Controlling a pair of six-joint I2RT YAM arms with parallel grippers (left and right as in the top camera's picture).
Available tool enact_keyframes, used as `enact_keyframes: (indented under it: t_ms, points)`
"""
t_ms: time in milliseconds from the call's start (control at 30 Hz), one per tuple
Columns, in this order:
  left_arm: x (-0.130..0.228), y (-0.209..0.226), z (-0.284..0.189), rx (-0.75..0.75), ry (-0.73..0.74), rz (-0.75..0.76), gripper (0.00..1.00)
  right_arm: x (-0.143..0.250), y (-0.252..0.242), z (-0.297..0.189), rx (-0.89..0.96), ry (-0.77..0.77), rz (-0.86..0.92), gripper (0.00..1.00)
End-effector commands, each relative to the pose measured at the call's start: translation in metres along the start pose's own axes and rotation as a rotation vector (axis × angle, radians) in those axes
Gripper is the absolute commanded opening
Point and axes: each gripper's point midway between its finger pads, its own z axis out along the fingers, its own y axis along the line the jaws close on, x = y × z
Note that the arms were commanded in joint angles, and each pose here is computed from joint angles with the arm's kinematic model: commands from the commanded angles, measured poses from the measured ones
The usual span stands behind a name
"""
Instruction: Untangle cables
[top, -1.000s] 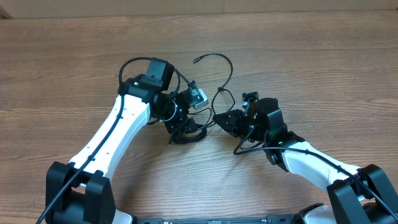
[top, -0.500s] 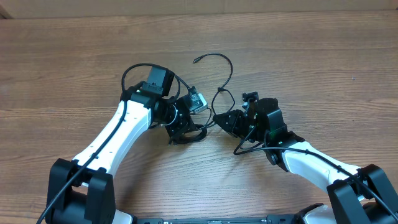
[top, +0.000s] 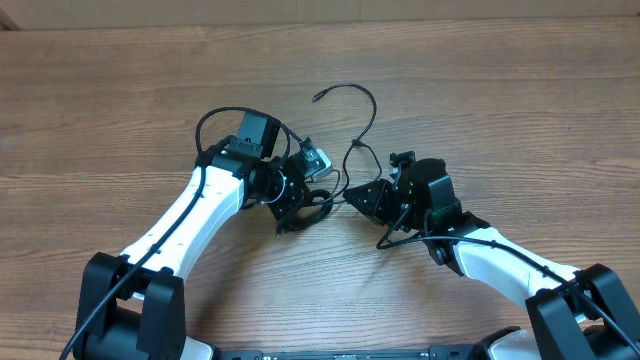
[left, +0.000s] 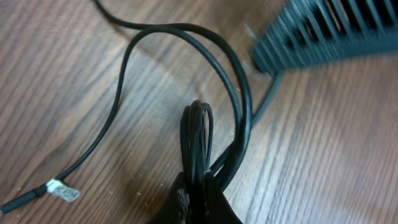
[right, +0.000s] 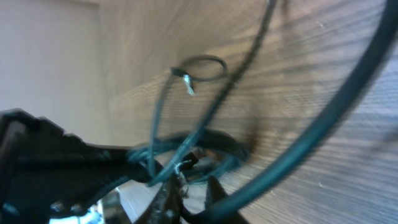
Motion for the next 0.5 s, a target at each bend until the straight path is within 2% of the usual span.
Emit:
enact_keyframes:
  t_ms: [0, 33, 133, 333, 467]
  points:
    - [-0.002, 0.015, -0.004, -0.049, -0.001, -0.152, 0.04, 0.001, 0.002, 0.001, 0.004, 0.013, -0.007, 0.31]
    - [-0.005, 0.016, -0.007, -0.052, -0.008, -0.172, 0.04, 0.002, 0.000, 0.001, 0.009, 0.017, -0.002, 0.44]
    - [-0.010, 0.017, -0.012, -0.057, -0.016, -0.180, 0.04, 0.005, 0.006, 0.001, -0.019, 0.039, -0.009, 0.99]
    - [-0.004, 0.012, -0.012, -0.038, 0.011, -0.196, 0.04, -0.008, 0.037, -0.001, -0.136, -0.018, -0.082, 1.00]
    - [-0.004, 0.009, -0.014, -0.028, 0.011, -0.244, 0.04, -0.027, 0.005, 0.000, 0.010, -0.144, 0.155, 1.00]
